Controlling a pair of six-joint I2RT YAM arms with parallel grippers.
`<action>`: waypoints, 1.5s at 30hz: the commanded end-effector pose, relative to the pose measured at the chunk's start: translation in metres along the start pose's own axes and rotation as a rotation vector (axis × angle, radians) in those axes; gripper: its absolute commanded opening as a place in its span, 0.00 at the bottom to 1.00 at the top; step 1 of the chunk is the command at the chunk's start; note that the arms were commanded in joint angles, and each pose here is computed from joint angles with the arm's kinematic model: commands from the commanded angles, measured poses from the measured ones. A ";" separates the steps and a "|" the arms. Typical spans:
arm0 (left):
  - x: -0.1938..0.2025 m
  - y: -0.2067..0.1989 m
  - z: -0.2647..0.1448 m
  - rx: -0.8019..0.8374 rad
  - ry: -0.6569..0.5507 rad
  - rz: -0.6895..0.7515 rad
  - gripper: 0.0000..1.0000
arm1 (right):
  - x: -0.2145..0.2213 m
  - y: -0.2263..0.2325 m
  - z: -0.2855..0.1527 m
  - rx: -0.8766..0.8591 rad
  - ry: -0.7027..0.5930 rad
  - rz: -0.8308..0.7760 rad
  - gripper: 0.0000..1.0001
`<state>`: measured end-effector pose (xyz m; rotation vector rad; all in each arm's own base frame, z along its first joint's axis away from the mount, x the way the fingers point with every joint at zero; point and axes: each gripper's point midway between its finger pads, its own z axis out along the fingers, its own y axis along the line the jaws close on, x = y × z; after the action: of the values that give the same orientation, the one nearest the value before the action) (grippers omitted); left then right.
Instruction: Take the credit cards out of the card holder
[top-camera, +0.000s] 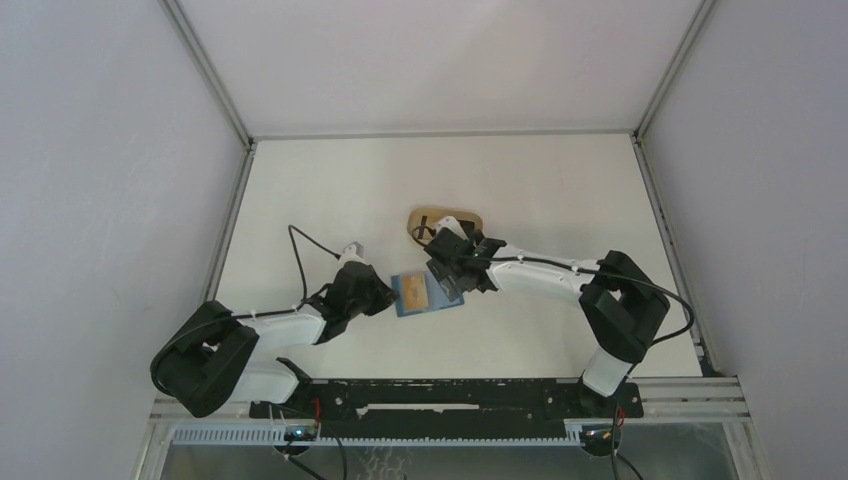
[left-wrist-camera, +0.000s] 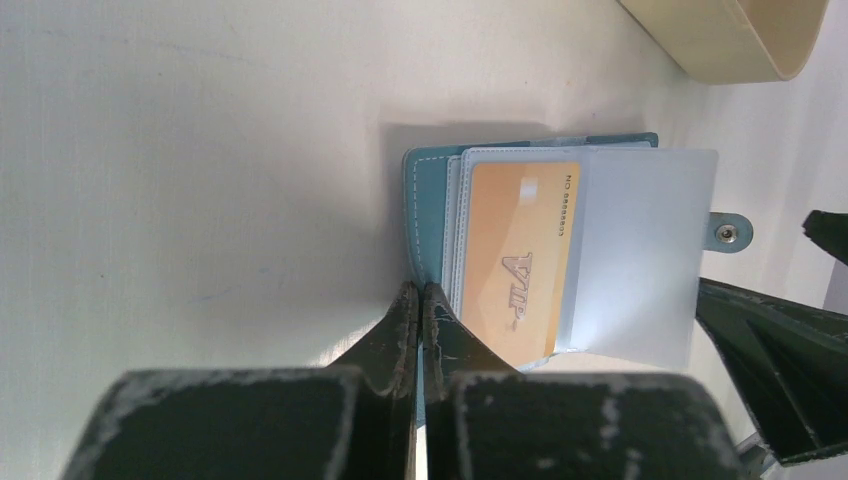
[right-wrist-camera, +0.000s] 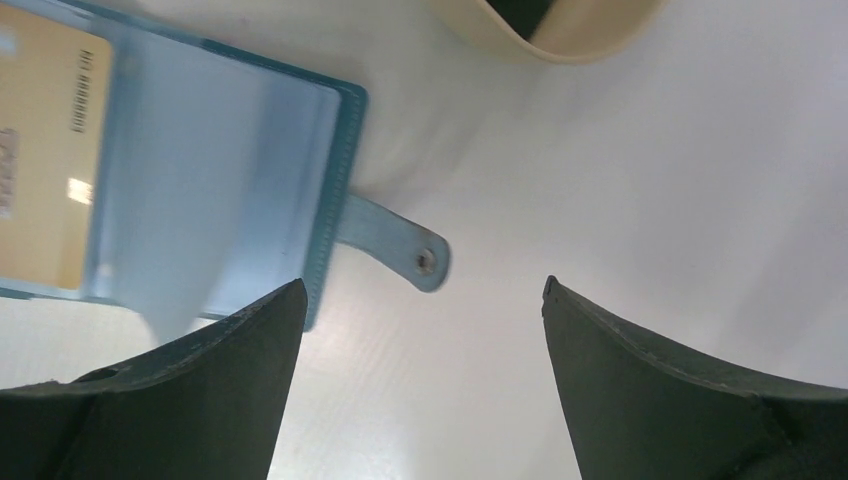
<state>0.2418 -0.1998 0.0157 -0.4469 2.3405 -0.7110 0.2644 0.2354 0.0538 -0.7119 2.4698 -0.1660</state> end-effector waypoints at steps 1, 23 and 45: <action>0.020 0.029 -0.002 -0.083 0.061 0.034 0.00 | -0.030 -0.038 -0.033 0.083 -0.079 0.027 0.97; 0.024 0.034 0.001 -0.119 0.089 0.038 0.00 | -0.090 0.100 -0.110 -1.091 -0.137 0.424 0.90; 0.024 0.035 0.002 -0.130 0.099 0.052 0.00 | -0.017 0.078 -0.012 -0.868 0.052 0.484 0.89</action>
<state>0.2436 -0.2044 0.0146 -0.4390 2.3394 -0.7325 0.2235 0.3140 0.0440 -0.3366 2.7002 1.1798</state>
